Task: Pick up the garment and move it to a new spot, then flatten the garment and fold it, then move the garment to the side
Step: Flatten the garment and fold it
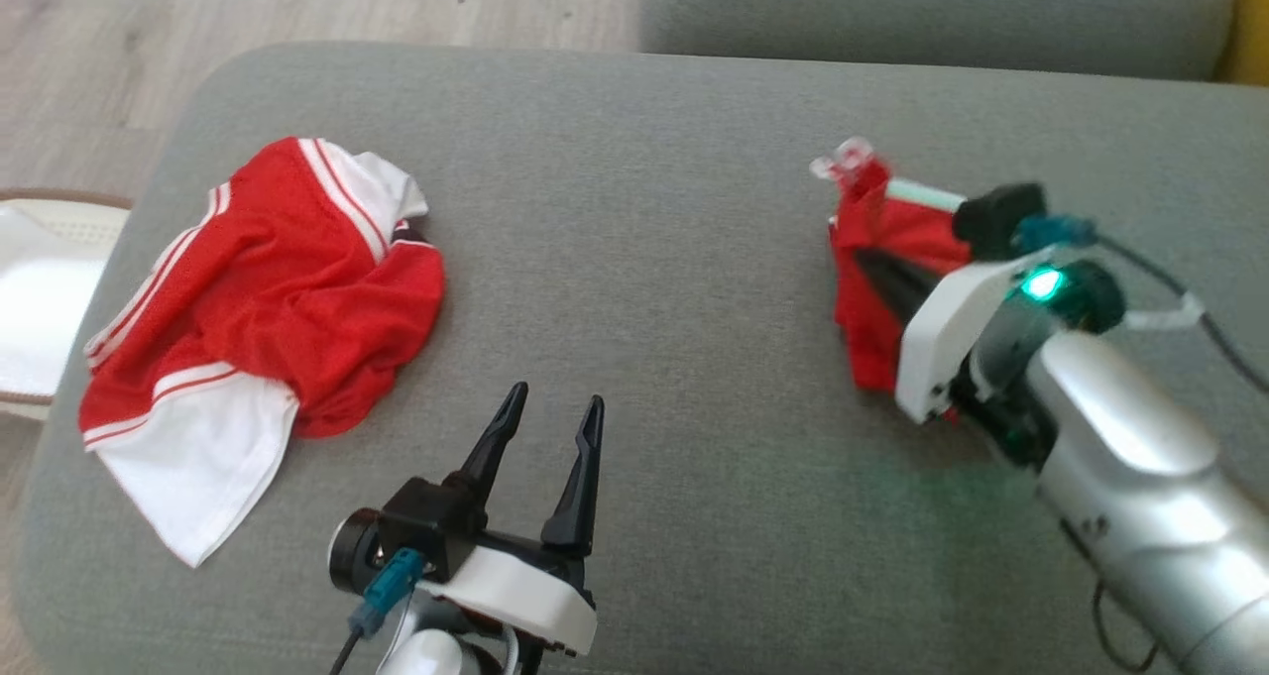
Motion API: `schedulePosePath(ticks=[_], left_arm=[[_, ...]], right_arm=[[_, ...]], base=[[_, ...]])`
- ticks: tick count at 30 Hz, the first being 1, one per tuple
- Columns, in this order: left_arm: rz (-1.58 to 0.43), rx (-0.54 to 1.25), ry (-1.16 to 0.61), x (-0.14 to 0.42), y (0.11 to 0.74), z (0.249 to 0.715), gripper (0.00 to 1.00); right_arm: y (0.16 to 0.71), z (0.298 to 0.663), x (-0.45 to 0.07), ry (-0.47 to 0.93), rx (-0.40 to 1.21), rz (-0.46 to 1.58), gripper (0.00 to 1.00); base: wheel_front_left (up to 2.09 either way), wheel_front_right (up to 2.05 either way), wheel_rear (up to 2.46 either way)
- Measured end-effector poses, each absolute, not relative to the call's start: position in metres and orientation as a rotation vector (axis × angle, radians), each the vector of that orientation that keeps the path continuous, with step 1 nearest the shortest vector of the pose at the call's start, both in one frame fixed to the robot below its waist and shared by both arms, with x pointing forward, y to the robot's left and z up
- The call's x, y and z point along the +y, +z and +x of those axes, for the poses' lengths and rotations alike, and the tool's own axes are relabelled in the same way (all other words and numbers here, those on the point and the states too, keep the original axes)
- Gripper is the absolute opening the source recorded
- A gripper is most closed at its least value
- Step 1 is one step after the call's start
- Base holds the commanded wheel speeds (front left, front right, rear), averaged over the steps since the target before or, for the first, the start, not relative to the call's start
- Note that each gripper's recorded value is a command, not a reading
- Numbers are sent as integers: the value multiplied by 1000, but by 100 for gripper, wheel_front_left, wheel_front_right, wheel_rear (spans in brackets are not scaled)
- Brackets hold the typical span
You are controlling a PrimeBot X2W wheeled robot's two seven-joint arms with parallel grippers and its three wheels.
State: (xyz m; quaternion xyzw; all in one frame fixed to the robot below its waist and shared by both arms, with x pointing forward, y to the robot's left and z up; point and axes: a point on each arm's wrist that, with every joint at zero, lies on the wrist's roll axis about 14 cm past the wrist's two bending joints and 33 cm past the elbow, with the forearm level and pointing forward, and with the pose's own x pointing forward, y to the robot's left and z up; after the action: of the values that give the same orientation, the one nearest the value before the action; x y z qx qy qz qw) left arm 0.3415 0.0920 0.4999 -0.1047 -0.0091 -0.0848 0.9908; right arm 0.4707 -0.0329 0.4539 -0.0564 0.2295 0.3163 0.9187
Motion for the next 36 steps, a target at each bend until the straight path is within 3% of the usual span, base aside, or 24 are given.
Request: schedulePosePath(ticks=[6,11,15,20,32,36], left_arm=[[-213,-31,-144,98,504,337,100],[-216,-28,-144,96,503,333,100],[-217,-18,-143,95,499,332,100],[-207,-20,-175,87,500,335,100],[-186,-40,-168,93,503,323,100],[-176,-20,-121,106,494,310,100]], right_arm=[[478,458,-10,699,368,12,100],[485,463,-69,568,310,39,100],[464,443,-117,458,354,68,100],[455,420,-142,400,360,74,100],[453,364,-112,432,327,153,100],[459,353,-115,415,239,133,100]], base=[[0,0,0],[0,0,0],[0,0,0],[0,0,0],[0,0,0],[0,0,0]])
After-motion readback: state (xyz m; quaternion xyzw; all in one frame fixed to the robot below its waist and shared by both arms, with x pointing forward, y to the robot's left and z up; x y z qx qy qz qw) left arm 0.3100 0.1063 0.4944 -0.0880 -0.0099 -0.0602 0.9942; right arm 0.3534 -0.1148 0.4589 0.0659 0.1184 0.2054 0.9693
